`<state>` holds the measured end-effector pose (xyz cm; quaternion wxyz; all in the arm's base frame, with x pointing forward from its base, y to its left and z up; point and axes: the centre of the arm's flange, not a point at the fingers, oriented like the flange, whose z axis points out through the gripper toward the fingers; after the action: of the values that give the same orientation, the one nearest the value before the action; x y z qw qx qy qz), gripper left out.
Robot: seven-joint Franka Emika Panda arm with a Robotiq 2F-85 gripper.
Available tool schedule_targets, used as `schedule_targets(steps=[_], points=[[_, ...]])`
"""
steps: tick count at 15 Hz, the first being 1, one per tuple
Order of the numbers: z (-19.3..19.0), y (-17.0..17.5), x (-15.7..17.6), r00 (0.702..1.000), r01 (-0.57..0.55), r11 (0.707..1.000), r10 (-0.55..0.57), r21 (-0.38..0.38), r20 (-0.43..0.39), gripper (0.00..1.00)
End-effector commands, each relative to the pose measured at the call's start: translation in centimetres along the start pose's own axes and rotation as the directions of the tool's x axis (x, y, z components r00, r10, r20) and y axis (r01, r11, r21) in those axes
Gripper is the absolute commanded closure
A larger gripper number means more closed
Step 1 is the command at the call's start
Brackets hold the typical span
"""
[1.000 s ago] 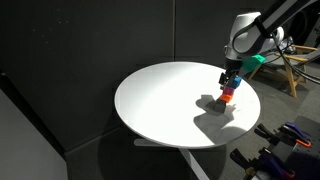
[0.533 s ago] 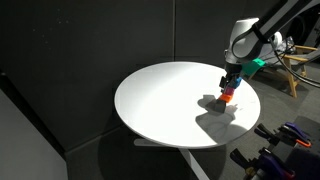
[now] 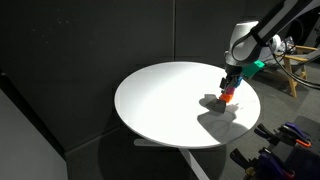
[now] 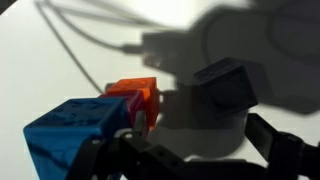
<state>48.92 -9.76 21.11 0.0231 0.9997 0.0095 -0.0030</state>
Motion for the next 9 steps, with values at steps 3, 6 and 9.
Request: schedule_targets(steps=[3, 6, 9], points=[[0.8, 1.1, 0.5, 1.000, -0.001, 1.000, 0.001, -0.024, -0.006, 0.00], [0.3, 1.8, 0.8, 1.000, -0.017, 1.000, 0.016, -0.021, -0.011, 0.00], [0.0, 3.0, 1.3, 0.999, -0.042, 0.999, 0.042, -0.026, -0.018, 0.00]])
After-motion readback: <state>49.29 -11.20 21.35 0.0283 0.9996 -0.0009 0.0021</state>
